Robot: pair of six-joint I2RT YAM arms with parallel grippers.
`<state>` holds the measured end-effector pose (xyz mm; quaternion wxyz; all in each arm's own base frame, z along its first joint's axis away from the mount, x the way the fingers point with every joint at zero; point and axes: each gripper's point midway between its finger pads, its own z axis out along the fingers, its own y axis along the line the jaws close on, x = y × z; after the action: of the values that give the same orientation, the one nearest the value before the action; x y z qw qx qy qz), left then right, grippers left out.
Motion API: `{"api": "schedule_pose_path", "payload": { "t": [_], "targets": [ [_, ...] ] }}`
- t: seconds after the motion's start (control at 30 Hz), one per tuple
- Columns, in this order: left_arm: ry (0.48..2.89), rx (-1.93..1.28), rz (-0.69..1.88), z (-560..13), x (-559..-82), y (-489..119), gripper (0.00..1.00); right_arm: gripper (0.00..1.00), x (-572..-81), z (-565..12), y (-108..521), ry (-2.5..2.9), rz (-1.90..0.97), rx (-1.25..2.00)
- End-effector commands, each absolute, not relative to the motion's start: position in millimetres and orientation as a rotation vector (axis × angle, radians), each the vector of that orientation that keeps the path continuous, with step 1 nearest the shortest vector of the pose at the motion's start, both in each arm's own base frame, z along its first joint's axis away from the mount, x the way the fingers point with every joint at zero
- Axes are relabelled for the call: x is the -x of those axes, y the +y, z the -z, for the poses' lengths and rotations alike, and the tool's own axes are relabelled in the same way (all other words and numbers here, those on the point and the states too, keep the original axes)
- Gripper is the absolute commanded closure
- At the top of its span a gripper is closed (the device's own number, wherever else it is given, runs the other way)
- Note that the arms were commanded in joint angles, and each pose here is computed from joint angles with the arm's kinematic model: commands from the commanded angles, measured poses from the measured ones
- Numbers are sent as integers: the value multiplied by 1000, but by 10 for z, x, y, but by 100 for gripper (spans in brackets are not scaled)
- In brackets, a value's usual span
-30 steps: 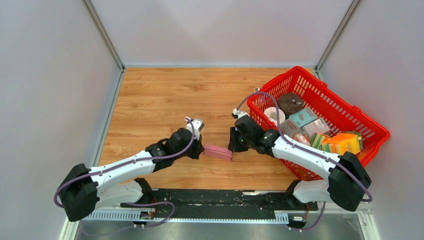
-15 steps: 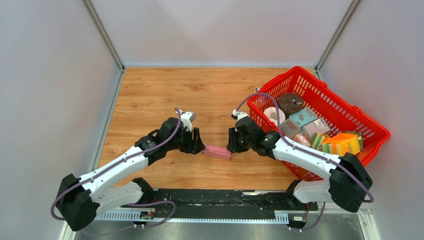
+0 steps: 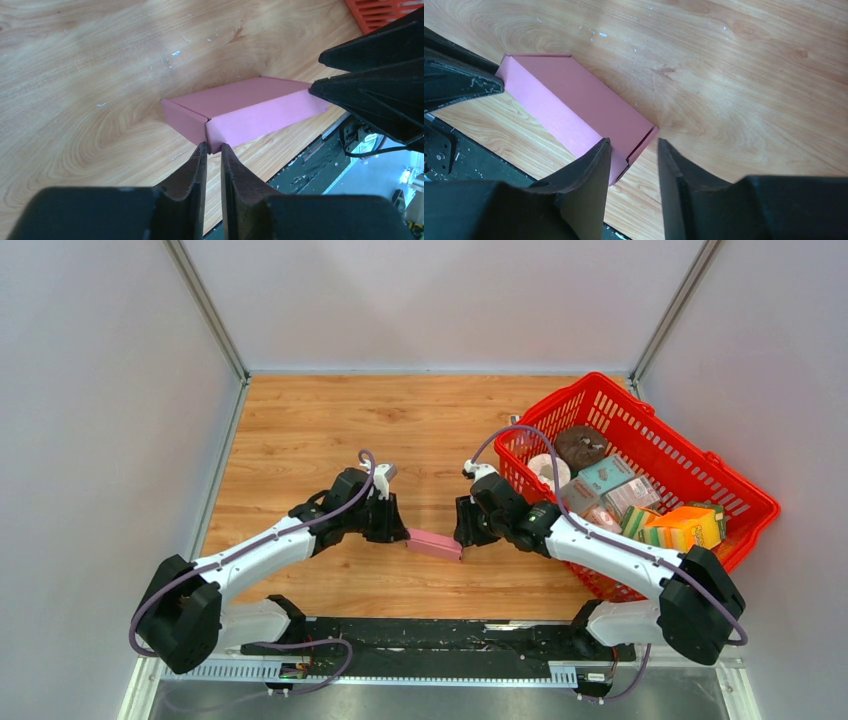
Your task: Fold the paper box
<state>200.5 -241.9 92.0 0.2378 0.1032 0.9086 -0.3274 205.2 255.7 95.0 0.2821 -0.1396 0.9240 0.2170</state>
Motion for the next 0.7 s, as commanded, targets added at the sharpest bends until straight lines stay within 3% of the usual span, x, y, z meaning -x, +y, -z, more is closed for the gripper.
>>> {"api": "schedule_pose_path", "payload": {
  "t": [0.0,0.03,0.13,0.43,0.67],
  "targets": [
    [2477,-289,896,-841,-2028,-2423,82,55,-1978,-1065,2497,2488,-567,422],
    [2485,-291,885,-817,-2019,-2405,83,49,-1968,-1093,2478,2485,-563,428],
    [2507,-297,845,-747,-2012,-2355,89,45,-1927,-1220,2492,2477,-629,437],
    [2517,-302,836,-703,-2002,-2339,95,59,-1883,-1112,2538,2487,-680,443],
    [2533,-305,800,-643,-1996,-2295,97,73,-1848,-663,2380,2578,-556,436]
  ]
}}
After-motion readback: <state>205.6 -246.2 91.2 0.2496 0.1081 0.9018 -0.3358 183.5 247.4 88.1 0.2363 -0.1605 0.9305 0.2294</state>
